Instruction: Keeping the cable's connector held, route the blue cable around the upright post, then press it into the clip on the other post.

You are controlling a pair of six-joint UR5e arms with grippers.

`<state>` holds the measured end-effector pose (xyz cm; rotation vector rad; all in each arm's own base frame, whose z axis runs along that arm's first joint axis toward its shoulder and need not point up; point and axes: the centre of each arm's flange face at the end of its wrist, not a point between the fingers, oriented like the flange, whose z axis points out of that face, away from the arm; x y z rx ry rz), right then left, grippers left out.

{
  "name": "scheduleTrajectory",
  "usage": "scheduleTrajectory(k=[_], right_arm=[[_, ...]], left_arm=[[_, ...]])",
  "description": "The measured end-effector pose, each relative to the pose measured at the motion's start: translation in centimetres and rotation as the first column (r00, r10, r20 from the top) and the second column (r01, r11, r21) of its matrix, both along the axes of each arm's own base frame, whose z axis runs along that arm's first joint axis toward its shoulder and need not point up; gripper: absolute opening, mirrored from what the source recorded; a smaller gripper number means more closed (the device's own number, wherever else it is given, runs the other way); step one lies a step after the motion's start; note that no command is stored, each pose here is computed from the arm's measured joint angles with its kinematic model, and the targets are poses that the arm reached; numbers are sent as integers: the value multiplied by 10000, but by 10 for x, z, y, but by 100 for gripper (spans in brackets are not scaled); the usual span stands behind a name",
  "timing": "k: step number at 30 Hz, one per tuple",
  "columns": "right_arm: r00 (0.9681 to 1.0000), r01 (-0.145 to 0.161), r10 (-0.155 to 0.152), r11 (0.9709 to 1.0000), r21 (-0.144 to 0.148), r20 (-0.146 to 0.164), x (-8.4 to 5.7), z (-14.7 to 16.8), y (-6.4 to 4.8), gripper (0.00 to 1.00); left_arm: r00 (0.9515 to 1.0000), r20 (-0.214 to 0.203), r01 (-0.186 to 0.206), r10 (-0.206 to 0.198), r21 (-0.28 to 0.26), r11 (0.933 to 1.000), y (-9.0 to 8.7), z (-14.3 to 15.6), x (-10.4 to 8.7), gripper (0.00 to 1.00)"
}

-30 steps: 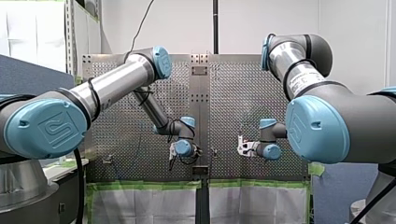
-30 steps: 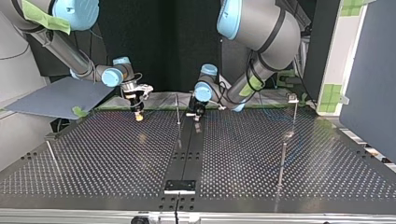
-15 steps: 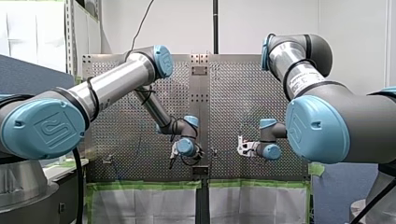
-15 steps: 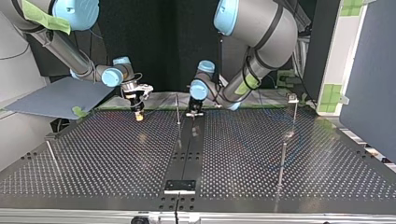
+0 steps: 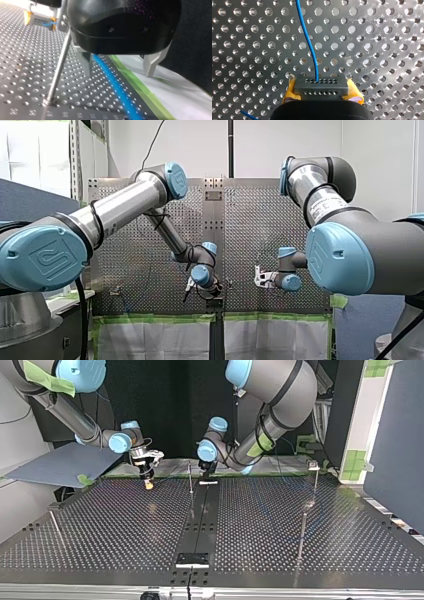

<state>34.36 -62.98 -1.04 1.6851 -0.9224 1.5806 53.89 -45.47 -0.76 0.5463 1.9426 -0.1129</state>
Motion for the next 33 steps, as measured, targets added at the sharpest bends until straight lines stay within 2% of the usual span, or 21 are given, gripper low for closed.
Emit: scheduleTrajectory(k=[8,13,23,33], right_arm=[[10000,-1,1,10000,-9,-10,0,0,0,0],[10000,-2,2,10000,13,-21,0,0,0,0],[10000,9,-9,10000,12,-32,-1,-1,0,0],[10000,8,-8,10000,34,-21,-1,-1,0,0]], left_arm=[[9997,-152,200,-199,26,9998,0,-7,-23,100],[9996,-159,230,-230,-26,9997,-2,-8,-30,100],[9993,351,-96,125,-818,9966,-6,15,-33,100],[9980,631,112,-42,-1112,9937,-21,18,-42,100]])
